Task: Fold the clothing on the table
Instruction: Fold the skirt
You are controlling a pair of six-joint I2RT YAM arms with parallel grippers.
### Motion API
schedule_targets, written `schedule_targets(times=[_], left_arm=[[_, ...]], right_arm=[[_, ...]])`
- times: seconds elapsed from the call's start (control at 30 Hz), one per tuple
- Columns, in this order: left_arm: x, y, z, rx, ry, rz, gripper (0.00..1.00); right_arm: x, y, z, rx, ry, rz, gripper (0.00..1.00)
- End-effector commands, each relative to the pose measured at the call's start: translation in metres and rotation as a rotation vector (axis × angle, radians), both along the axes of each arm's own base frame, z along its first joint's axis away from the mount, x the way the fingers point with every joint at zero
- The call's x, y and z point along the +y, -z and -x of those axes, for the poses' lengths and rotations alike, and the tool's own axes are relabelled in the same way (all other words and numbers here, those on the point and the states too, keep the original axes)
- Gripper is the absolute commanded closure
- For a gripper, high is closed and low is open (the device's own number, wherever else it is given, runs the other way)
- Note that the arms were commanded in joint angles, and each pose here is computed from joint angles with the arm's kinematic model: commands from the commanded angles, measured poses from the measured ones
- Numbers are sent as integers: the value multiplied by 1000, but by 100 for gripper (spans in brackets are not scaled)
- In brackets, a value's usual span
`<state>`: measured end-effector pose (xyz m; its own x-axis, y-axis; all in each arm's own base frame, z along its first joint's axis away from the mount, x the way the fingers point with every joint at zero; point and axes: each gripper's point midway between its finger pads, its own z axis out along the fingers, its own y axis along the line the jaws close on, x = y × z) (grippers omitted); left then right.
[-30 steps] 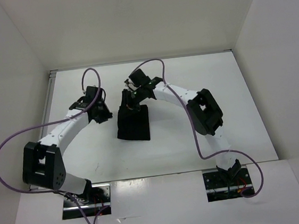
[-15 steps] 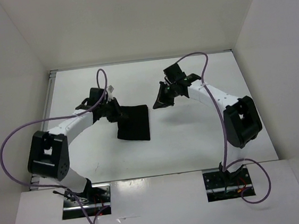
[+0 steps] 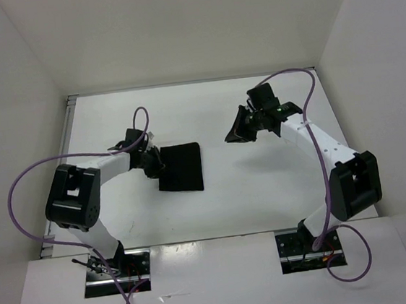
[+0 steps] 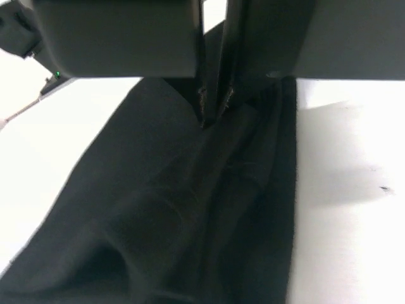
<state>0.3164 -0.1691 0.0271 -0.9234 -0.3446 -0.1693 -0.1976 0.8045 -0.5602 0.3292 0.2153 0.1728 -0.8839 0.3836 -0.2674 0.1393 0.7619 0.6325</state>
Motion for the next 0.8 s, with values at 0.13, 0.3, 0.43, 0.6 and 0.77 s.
schedule_targets(times=[0.13,0.3,0.43,0.6,0.77], left_arm=[[-9,-140,-1,-367,98,108,31],[10,-168,33,-440,31,74,26],[11,-144,69,-364,-2,124,25],[37,-144,88,-385,-85,62,25],[46,-160,93,-442,-128,40,19]], right_arm=[[-22,-20,23,-64,33,-11,59],[-39,7,52,-11,98,18,54],[-48,31,75,56,110,47,54],[-56,32,90,43,139,47,52],[-59,40,97,61,132,61,48]])
